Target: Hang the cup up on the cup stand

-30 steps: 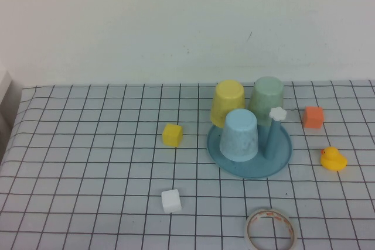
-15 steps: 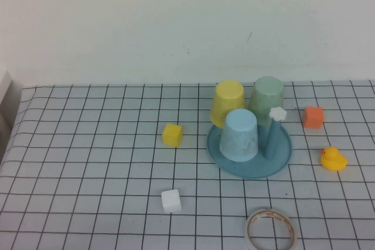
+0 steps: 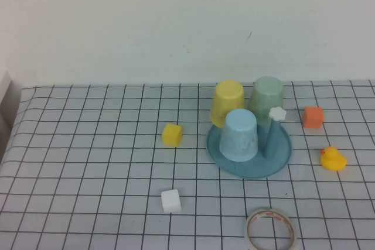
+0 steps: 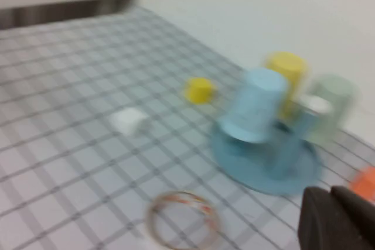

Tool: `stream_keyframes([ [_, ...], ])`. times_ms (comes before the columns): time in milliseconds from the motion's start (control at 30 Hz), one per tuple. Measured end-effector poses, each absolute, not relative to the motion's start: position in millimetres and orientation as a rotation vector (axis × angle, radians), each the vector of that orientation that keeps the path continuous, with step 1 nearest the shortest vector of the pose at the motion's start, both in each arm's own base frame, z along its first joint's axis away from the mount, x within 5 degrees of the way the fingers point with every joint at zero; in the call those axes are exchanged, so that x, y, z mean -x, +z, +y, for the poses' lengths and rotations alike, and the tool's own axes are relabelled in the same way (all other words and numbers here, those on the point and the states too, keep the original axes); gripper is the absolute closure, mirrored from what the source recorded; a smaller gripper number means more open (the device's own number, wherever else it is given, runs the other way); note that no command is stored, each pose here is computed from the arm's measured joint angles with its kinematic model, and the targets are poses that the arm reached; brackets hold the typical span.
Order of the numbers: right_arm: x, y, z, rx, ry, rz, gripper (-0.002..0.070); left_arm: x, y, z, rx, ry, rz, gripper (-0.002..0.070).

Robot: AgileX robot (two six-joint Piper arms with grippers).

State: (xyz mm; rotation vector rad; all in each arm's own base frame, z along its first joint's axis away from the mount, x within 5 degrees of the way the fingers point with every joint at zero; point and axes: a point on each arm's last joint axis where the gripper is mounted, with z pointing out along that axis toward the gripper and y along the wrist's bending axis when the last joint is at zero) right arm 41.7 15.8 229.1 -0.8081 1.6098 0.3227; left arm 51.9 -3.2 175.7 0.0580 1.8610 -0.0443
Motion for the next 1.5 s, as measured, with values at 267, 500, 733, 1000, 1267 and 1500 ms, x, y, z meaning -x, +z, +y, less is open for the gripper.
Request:
stream_keyframes([
  [267, -43.9, 229.1, -8.1, 0.344, -0.067, 1.757, 0.0678, -51.9, 175.7, -3.2, -0.058, -0.044, 1.861, 0.0676],
  [500, -41.0, 229.1, -17.6, 0.146, -0.227, 1.789, 0.0678, -51.9, 175.7, -3.2, -0.058, -0.044, 1.861, 0.0676],
  [733, -41.9, 224.4, -17.7, 0.14, -0.238, 1.802, 0.0678, -51.9, 175.7, -3.2, -0.058, -0.044, 1.861, 0.0676],
  [1000, -42.3, 208.5, -13.7, 0.195, -0.247, 1.885, 0.0678, -52.0, 175.9, -3.2, -0.058, -0.044, 1.859, 0.0676],
  [1267, -43.8, 203.6, -9.0, 0.342, -0.424, 1.864, 0.0678, -52.0, 175.9, -3.2, -0.058, -0.044, 1.859, 0.0676],
  [1500, -52.7, 195.9, -6.8, 0.158, -0.322, 1.723, 0.0678, -52.0, 175.9, -3.2, -0.058, -0.044, 1.859, 0.0676],
])
